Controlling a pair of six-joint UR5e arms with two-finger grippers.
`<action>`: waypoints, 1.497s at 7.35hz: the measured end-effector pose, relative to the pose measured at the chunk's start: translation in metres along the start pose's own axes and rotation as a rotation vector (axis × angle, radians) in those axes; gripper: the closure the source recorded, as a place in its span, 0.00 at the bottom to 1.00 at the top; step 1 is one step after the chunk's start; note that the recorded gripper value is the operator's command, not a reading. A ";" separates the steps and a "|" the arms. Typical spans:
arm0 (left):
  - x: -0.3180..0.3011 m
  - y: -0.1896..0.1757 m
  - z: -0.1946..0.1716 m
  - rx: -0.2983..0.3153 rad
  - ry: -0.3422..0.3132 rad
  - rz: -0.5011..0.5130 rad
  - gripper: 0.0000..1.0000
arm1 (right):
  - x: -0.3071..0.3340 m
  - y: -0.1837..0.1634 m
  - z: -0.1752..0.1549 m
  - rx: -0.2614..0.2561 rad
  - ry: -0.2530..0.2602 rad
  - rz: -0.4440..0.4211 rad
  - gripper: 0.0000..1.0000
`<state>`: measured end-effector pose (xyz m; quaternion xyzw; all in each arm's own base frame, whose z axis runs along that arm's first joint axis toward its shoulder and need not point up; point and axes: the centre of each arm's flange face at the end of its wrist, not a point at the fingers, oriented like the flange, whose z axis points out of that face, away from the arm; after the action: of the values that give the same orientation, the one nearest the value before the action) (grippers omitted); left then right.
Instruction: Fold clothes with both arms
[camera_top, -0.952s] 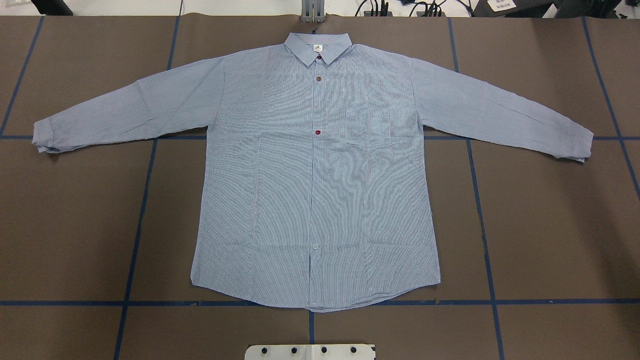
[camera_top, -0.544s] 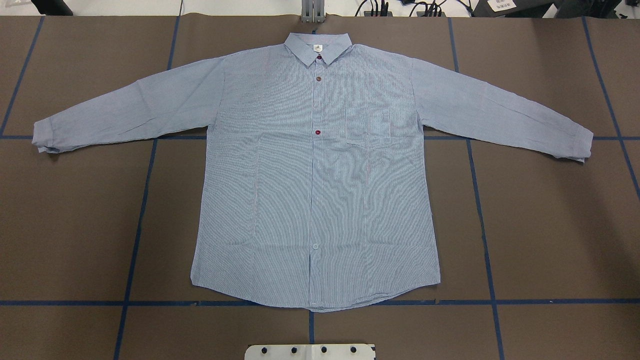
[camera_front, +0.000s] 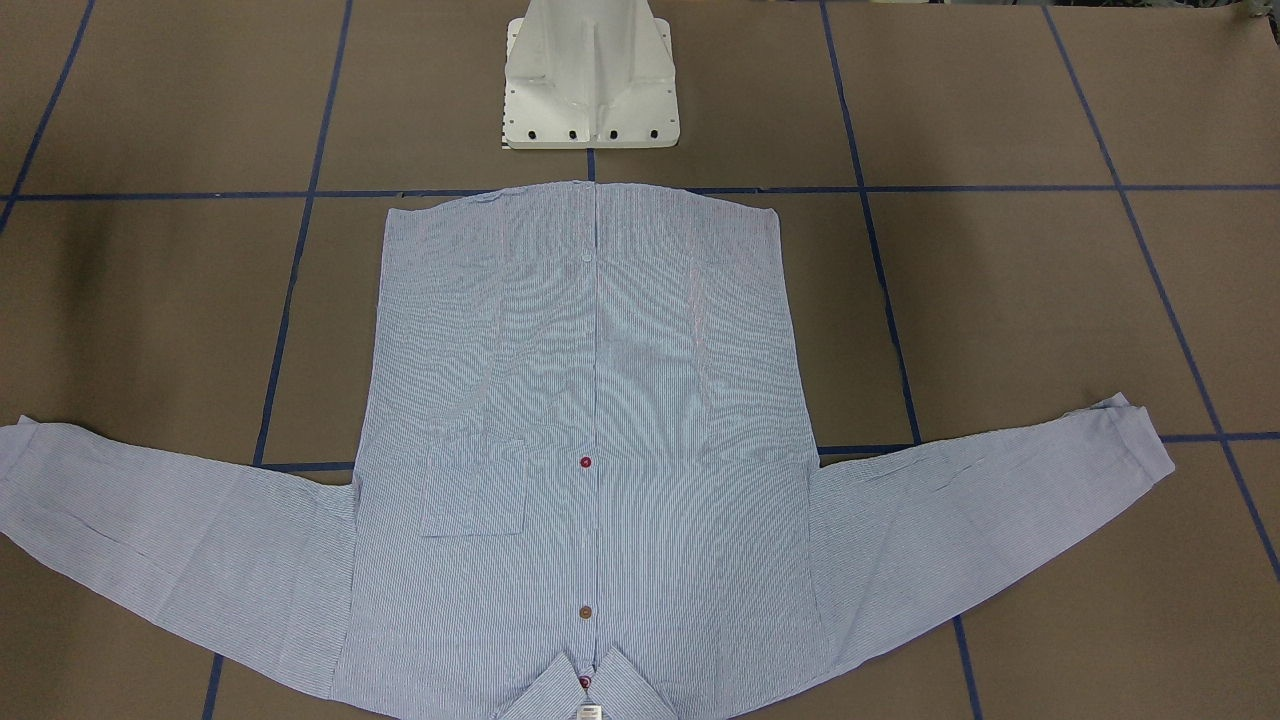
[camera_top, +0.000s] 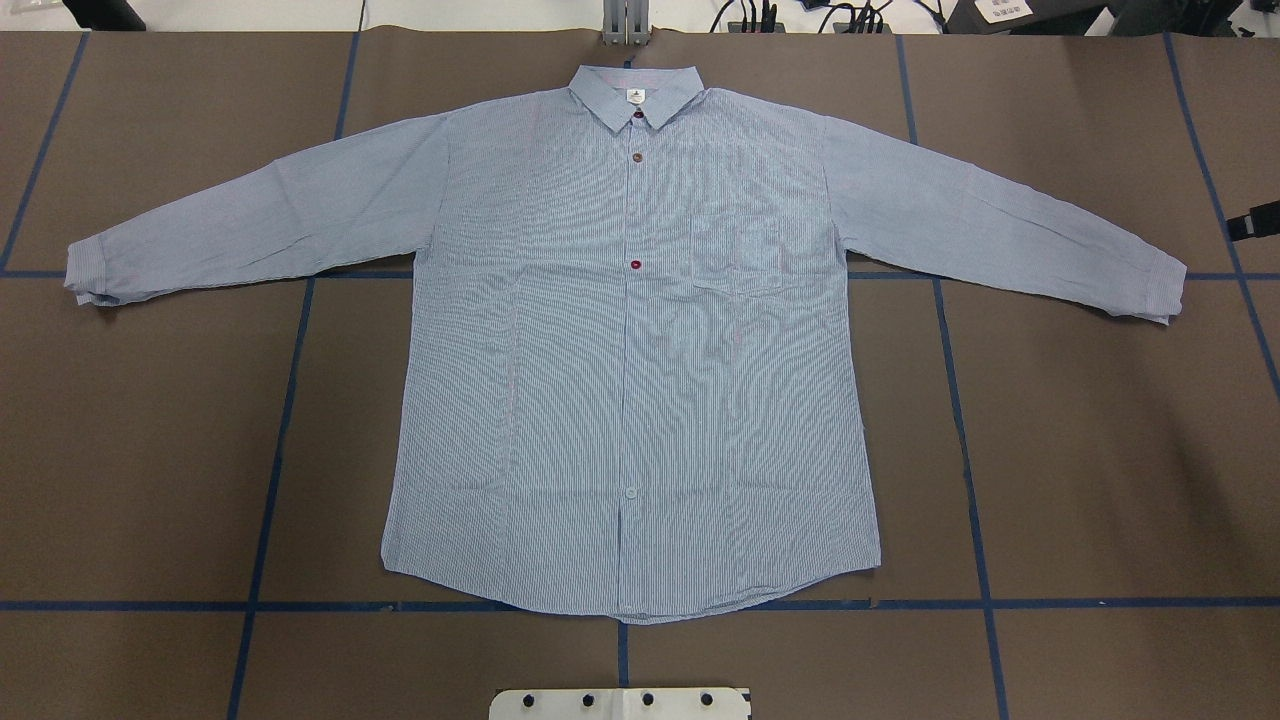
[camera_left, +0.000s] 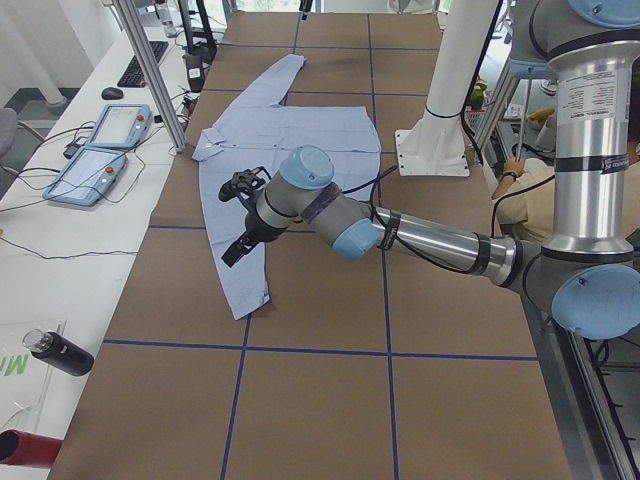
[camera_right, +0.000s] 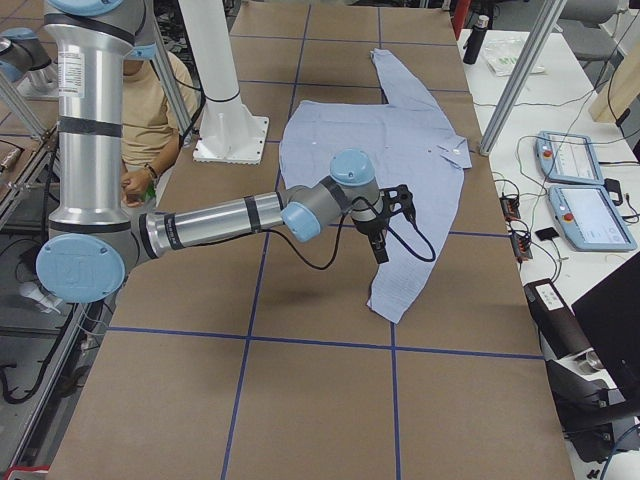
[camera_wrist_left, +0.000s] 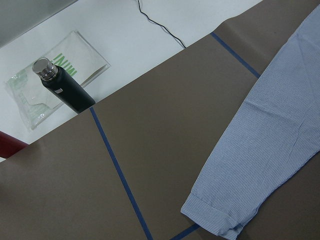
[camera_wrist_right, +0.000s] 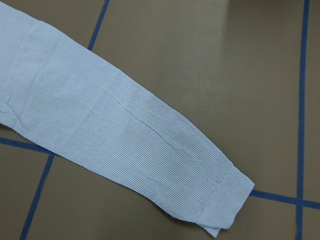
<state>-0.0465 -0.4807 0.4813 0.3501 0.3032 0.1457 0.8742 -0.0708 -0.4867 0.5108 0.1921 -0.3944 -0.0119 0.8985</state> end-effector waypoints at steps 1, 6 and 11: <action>0.000 0.001 0.000 -0.001 0.000 -0.001 0.00 | 0.006 0.010 0.031 0.040 -0.021 0.028 0.03; 0.001 0.006 -0.001 0.007 0.000 0.005 0.00 | 0.077 0.073 0.117 0.105 -0.096 0.081 0.17; 0.001 0.006 -0.001 0.007 0.000 0.008 0.00 | 0.072 0.089 0.151 0.103 -0.023 0.057 0.27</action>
<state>-0.0468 -0.4757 0.4844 0.3546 0.3024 0.1480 0.8723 -0.1408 -0.4671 0.6856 0.2268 -0.4100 0.0318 0.8829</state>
